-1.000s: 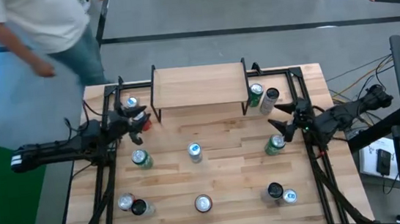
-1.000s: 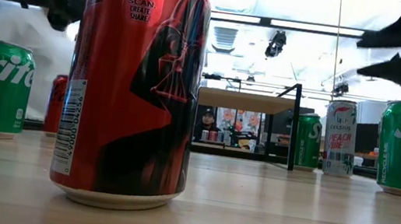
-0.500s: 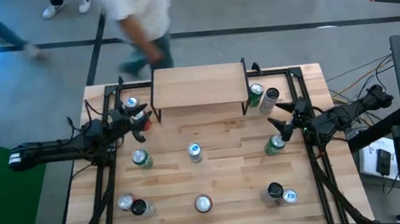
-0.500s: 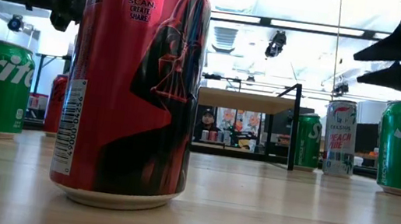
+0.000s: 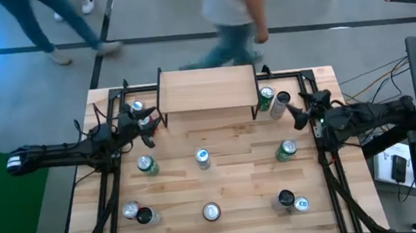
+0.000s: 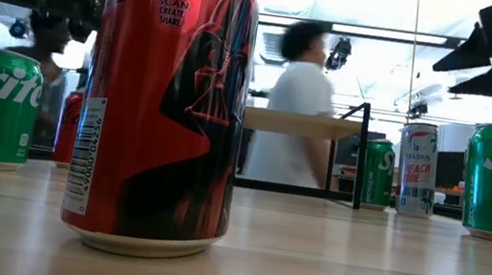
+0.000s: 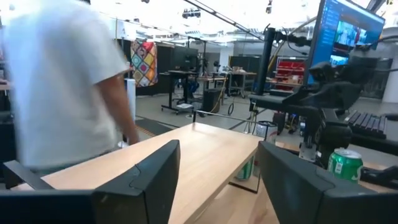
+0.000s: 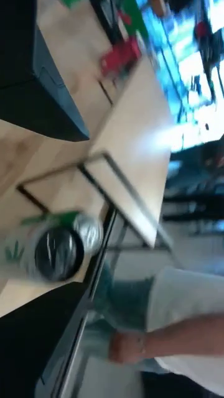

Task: Place canned beverage on shelf
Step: Put the top right white pink soda can on the shelf

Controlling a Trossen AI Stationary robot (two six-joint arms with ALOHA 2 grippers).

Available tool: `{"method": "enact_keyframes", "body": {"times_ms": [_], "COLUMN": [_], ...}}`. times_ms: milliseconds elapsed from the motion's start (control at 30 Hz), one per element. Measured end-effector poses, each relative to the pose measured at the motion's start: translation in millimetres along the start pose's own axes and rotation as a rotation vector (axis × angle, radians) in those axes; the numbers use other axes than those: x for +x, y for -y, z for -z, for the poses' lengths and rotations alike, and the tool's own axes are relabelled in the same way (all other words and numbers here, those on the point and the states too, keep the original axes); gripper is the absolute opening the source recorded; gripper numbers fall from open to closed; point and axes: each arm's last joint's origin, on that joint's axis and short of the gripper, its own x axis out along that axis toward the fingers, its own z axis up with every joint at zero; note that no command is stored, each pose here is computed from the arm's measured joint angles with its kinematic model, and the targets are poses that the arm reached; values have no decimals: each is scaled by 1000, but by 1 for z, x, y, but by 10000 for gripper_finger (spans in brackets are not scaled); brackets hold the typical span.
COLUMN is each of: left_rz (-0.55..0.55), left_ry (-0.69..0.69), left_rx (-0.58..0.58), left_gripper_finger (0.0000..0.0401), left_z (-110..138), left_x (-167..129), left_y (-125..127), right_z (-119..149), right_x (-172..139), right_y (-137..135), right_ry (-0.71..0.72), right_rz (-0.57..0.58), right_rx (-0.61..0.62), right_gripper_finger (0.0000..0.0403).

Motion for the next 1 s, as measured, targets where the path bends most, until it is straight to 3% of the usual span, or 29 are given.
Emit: {"method": "enact_keyframes", "body": {"times_ms": [100,467,1000], "left_rz": [1,2,3], "left_ry": [14,-37,-103], "left_rx": [-12,51,103], "left_gripper_finger": [214,215,215], "left_z": [-1,-10,-13], "left_x": [1,15,34], "left_y": [0,6,14], "right_z": [-9,-25,-26], "right_x": [3,47,97], "right_y": [3,-8,16], "right_ry": [-93,-434,-643], "right_rz": [79,100,129], "right_rx": [-26,-187,-144], "right_gripper_finger": [379,379,379]}}
